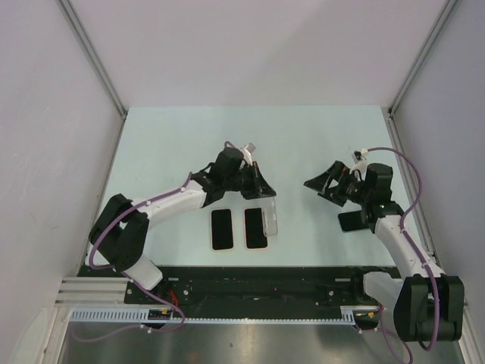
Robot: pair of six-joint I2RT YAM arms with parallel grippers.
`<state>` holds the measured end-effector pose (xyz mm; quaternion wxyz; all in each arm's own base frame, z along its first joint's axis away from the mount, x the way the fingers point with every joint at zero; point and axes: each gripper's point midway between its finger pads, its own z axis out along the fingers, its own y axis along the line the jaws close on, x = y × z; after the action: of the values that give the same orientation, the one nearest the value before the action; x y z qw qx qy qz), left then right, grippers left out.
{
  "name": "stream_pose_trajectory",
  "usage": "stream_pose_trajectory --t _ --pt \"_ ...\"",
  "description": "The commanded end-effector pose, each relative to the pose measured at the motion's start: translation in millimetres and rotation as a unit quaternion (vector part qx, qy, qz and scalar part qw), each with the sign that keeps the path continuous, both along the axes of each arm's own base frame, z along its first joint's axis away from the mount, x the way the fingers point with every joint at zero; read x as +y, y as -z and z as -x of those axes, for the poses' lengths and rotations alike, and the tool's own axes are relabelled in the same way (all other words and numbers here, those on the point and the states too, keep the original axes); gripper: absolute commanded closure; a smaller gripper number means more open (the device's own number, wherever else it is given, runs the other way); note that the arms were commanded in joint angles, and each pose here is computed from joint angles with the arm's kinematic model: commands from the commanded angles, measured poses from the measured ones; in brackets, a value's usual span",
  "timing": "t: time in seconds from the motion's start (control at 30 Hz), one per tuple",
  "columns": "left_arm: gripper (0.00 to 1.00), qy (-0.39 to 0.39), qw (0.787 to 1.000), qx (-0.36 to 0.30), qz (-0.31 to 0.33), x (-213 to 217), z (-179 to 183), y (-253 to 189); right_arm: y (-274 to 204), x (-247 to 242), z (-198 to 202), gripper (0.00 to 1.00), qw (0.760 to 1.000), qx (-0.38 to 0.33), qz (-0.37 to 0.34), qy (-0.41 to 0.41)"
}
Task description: Put the phone into the phone case
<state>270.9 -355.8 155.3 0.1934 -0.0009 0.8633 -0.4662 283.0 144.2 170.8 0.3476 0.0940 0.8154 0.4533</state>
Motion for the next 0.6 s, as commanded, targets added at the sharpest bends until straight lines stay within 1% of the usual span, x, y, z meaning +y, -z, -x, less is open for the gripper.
stream_pose_trajectory --t 0.0,0.13,0.27,0.43,0.5,0.57 --pt "1.0 -0.039 0.998 -0.004 -0.052 -7.9 4.0 -3.9 10.0 -24.0 5.7 0.0 0.997 0.025 0.057 0.049" --pt "1.0 -0.056 0.995 0.01 -0.079 -13.5 10.5 5.2 10.6 -36.2 8.4 0.0 0.995 0.03 0.068 0.069" --pt "1.0 -0.061 0.994 0.031 -0.083 -21.4 14.0 19.9 12.5 -44.3 10.4 0.0 0.992 0.035 0.079 0.087" --pt "1.0 -0.044 0.994 0.051 -0.087 -40.3 21.2 38.1 24.4 -62.3 13.1 0.0 0.984 0.072 0.102 0.125" --pt "1.0 -0.039 0.994 0.05 -0.086 -47.9 21.0 38.0 27.9 -72.9 11.7 0.0 0.98 0.082 0.108 0.147" --pt "0.99 -0.029 0.994 0.052 -0.092 -54.6 21.5 47.2 30.0 -77.9 12.1 0.0 0.978 0.091 0.107 0.154"
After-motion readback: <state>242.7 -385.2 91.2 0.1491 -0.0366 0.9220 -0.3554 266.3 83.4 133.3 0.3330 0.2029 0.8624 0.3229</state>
